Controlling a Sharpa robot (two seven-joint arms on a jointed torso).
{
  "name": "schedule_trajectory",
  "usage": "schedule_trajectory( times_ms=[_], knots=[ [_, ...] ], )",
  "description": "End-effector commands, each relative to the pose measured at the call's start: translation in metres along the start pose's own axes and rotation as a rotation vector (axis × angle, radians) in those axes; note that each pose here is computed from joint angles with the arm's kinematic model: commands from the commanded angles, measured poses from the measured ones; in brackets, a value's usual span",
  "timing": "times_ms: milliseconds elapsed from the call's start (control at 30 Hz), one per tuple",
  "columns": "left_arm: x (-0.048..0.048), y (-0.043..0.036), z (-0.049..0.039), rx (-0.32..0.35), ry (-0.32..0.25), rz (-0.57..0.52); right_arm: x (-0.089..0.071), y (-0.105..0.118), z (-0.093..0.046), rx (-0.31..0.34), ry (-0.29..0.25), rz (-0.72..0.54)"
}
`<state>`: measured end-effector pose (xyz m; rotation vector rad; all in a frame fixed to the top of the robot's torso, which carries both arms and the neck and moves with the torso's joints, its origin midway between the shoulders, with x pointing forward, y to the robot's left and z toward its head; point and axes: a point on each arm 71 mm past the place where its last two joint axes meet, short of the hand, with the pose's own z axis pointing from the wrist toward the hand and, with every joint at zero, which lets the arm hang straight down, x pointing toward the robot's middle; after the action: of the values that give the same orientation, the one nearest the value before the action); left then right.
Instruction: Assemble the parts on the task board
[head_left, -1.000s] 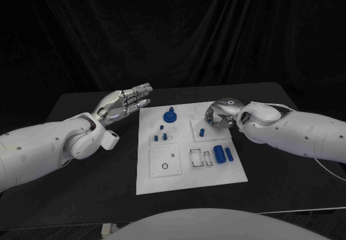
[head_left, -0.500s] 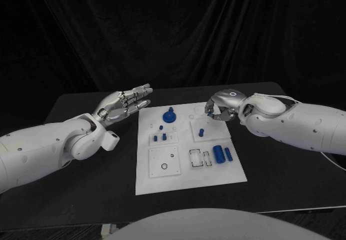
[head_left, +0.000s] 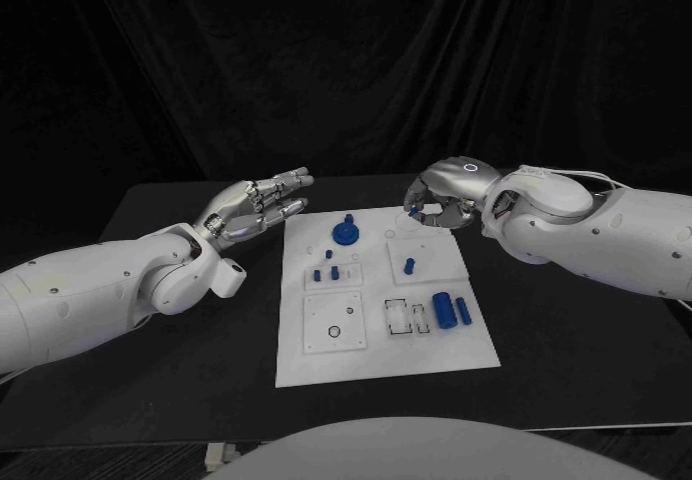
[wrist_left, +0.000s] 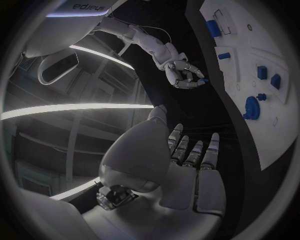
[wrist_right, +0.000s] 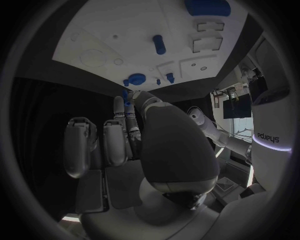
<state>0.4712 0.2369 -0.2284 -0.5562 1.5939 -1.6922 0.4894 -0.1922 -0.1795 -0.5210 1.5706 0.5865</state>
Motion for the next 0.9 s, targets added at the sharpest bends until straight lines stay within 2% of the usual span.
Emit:
schedule_trajectory(
  times_ms=[33, 200, 400, 667, 900],
  knots=[
    [-0.0015, -0.0032, -0.0006, 0.052, -0.014, -0.002, -0.004, 0.02, 0.004, -0.026, 0.018, 0.006],
    [-0.0028, -0.003, -0.0019, 0.047, -0.02, 0.002, -0.002, 0.056, 0.011, -0.113, 0.064, 0.025],
    [-0.0034, -0.0051, -0.0057, 0.058, -0.026, 0.004, 0.012, 0.09, 0.019, -0.189, 0.126, 0.035],
    [-0.0064, -0.0098, -0.0125, 0.088, -0.066, 0.027, 0.032, 0.115, 0.023, -0.252, 0.157, 0.018],
    [-0.0128, -0.0112, -0.0159, 0.099, -0.146, -0.015, 0.043, 0.126, 0.023, -0.272, 0.178, 0.029]
  ],
)
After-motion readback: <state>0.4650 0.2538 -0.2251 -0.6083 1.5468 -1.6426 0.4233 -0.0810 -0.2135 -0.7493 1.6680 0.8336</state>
